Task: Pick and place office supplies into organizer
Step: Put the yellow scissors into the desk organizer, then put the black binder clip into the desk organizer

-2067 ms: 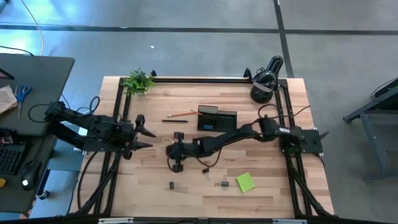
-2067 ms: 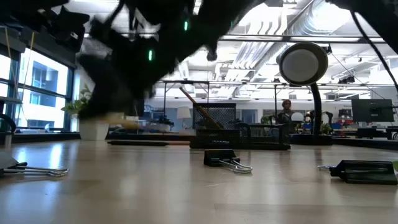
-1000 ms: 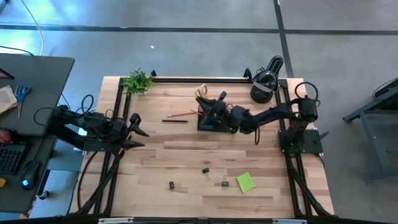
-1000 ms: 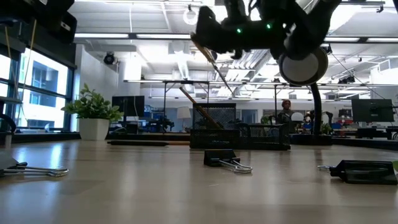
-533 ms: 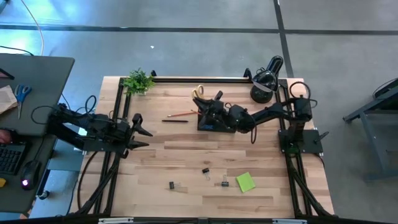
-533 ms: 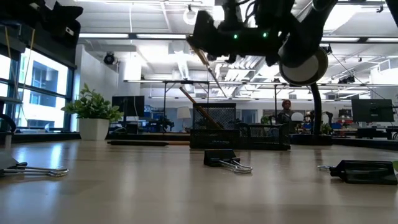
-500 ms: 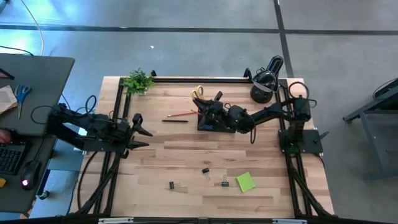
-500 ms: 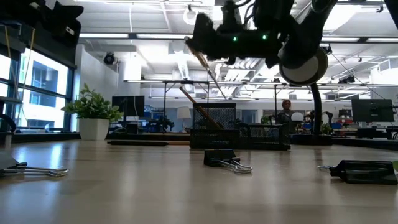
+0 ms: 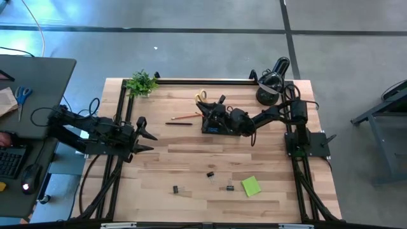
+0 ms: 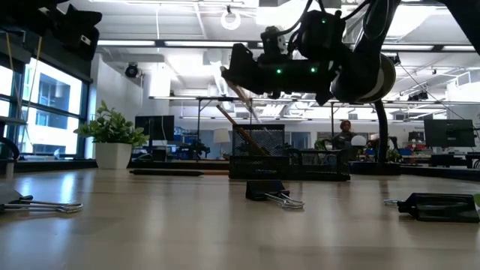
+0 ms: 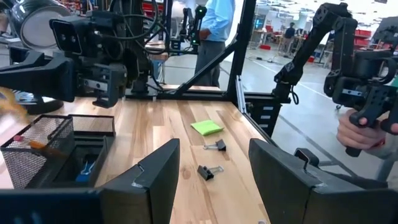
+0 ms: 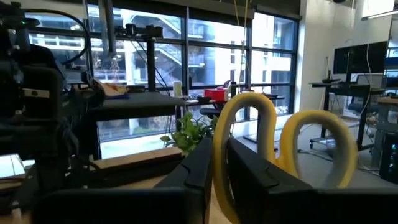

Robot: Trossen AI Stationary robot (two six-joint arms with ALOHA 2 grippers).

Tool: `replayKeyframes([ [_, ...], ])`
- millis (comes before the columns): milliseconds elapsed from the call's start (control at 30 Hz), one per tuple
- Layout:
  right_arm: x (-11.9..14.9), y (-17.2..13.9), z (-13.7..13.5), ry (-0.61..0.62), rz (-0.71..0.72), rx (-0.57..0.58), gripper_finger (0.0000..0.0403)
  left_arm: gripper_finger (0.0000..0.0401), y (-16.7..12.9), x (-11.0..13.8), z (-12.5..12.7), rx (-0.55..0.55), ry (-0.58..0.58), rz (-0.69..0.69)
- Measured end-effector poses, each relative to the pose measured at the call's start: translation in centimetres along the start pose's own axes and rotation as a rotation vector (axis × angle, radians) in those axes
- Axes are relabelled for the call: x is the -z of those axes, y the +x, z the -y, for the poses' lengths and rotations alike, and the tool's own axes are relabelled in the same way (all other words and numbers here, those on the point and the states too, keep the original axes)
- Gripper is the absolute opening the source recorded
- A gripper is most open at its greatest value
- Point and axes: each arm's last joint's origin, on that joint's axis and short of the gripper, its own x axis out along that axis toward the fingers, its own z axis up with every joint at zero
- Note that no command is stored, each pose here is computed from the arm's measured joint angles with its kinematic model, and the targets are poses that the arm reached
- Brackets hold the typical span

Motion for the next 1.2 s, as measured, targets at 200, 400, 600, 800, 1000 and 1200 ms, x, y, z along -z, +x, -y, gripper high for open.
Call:
replayKeyframes([
  [200,0.0,-0.3,-0.9,-0.028,-0.006,-0.026,0.0071,0.0184,0.0,0.0,0.0,0.0,-0.001,0.0],
  [400,-0.4,-0.7,-1.7,-0.04,-0.001,-0.008,0.0093,0.0184,0.0,0.0,0.0,0.0,-0.001,0.0],
  [600,-1.9,-1.3,-3.2,-0.076,0.032,-0.026,0.0103,0.0184,0.0,0.0,0.0,0.0,-0.001,-0.002],
  [800,-5.8,-2.7,-4.9,-0.132,0.076,0.024,0.0103,0.0184,0.0,0.1,-0.1,-0.032,0.0,-0.006],
  [1000,-7.0,-4.4,-6.6,-0.095,-0.15,-0.005,0.0103,0.0184,0.4,0.3,-0.3,-0.099,0.006,-0.031],
  [1200,-5.5,-6.4,-8.6,0.015,-0.367,-0.15,0.0103,0.0184,1.1,0.7,-0.4,-0.149,0.016,-0.075],
])
